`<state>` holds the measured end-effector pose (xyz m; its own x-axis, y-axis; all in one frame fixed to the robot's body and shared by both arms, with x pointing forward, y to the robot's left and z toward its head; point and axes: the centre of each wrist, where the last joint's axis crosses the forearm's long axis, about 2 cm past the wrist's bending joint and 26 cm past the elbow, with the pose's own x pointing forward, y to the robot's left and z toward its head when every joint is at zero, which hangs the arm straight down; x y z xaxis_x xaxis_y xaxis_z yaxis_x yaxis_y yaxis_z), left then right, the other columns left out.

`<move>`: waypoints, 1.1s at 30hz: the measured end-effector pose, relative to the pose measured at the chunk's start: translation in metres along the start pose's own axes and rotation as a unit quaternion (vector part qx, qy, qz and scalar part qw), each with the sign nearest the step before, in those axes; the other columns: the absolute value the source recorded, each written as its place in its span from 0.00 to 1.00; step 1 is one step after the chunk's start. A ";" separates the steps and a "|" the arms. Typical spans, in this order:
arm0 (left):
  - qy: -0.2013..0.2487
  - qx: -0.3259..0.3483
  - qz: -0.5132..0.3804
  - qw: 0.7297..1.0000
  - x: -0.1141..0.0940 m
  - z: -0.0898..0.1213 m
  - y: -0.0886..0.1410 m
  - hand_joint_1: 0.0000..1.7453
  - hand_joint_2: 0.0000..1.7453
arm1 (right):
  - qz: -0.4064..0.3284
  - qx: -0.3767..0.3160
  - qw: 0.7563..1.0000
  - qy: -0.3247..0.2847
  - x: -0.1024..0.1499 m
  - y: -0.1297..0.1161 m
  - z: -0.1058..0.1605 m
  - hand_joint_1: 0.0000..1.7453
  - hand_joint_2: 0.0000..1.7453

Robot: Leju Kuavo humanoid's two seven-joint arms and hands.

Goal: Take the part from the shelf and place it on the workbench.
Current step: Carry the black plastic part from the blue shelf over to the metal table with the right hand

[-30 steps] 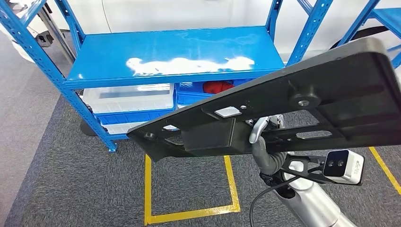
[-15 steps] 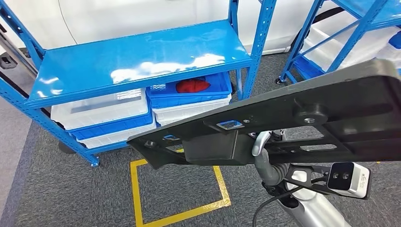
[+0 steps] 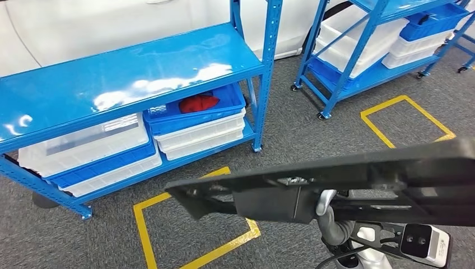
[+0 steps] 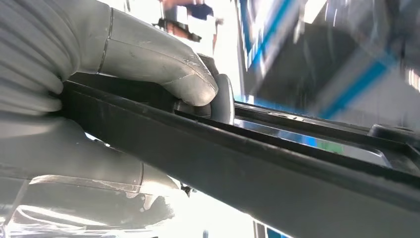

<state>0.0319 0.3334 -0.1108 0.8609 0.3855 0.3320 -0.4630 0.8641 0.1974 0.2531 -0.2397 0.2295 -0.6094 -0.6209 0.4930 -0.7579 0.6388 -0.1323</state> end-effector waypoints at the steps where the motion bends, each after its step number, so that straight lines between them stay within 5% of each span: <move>1: -0.003 -0.002 -0.001 1.000 0.002 -0.001 0.002 0.00 1.00 | 0.007 -0.013 1.000 -0.003 0.000 0.000 -0.001 1.00 1.00; 15: -0.020 0.009 -0.033 0.999 0.018 -0.007 0.022 0.00 1.00 | 0.012 -0.040 0.998 -0.052 0.002 0.019 -0.022 1.00 1.00; 26: -0.036 -0.007 -0.026 0.999 0.031 -0.009 0.017 0.00 1.00 | 0.030 -0.009 0.995 -0.095 0.002 0.003 -0.063 1.00 1.00; 33: -0.038 -0.013 -0.023 0.999 0.028 -0.008 0.012 0.00 1.00 | 0.040 0.017 0.996 -0.083 0.005 -0.006 -0.065 1.00 1.00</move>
<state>0.0519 0.3567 -0.1063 0.8622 0.3208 0.3920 -0.4172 0.8886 0.1905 0.2699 -0.2168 0.2887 -0.6956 -0.6378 0.3306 -0.7116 0.6749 -0.1951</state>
